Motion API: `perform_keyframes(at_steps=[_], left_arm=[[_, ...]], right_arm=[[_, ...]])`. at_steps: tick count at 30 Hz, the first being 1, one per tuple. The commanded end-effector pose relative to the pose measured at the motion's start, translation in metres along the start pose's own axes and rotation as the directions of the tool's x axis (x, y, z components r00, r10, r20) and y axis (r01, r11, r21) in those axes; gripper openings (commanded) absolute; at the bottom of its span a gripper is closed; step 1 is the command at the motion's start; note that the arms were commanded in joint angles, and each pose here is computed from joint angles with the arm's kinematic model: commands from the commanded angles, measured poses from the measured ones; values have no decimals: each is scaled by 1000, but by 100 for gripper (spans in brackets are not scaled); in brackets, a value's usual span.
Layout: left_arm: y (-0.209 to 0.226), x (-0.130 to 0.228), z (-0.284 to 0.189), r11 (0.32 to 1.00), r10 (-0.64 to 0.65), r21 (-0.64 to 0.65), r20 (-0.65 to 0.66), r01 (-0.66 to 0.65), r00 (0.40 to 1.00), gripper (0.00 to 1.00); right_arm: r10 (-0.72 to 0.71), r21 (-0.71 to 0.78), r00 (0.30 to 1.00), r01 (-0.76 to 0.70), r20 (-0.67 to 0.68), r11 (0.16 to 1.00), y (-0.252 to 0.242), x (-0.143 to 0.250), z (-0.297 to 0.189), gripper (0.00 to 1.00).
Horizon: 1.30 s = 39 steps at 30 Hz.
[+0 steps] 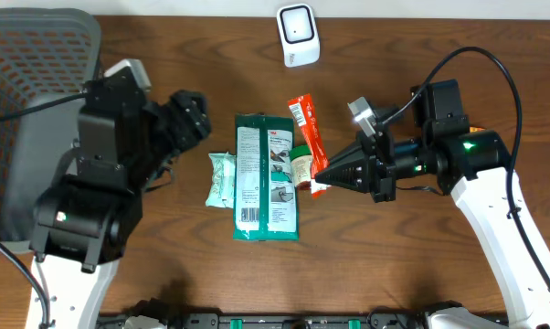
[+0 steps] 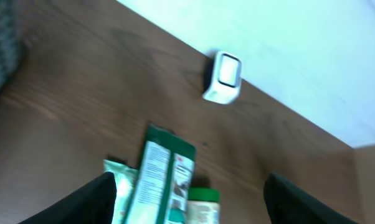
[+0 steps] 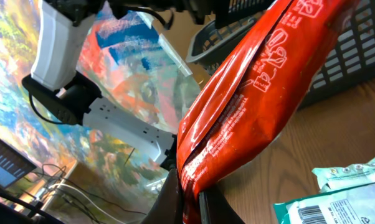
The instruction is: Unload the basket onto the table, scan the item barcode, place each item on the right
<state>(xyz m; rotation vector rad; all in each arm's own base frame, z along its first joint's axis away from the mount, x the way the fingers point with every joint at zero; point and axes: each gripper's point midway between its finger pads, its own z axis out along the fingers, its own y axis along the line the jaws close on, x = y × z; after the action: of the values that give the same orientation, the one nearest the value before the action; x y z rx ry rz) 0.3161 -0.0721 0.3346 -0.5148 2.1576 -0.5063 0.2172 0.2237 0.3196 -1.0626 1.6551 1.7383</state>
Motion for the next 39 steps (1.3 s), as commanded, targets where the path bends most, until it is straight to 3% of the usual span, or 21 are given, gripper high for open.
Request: perform_keyframes(at_steps=[1,10,19,24,39], left_arm=[[20,-11,5,997,23,-80,19,-21,1000,76],[41,-1,33,986,0,-169,-60,-10,998,77],[56,13,66,963,120,-218,-174,-157,977,76],[71,14,76,945,113,-282,-191,-165,975,76],[84,8,79,939,85,-315,-186,-141,979,77]], right_arm=[[-42,-36,999,43,26,998,20,-7,-2,1],[-150,-32,988,151,31,988,62,-12,-4,1],[-191,-30,981,192,33,981,90,-12,-6,1],[-237,-28,971,239,36,971,105,-16,-7,1],[-293,-25,955,294,40,955,121,-33,-8,1]])
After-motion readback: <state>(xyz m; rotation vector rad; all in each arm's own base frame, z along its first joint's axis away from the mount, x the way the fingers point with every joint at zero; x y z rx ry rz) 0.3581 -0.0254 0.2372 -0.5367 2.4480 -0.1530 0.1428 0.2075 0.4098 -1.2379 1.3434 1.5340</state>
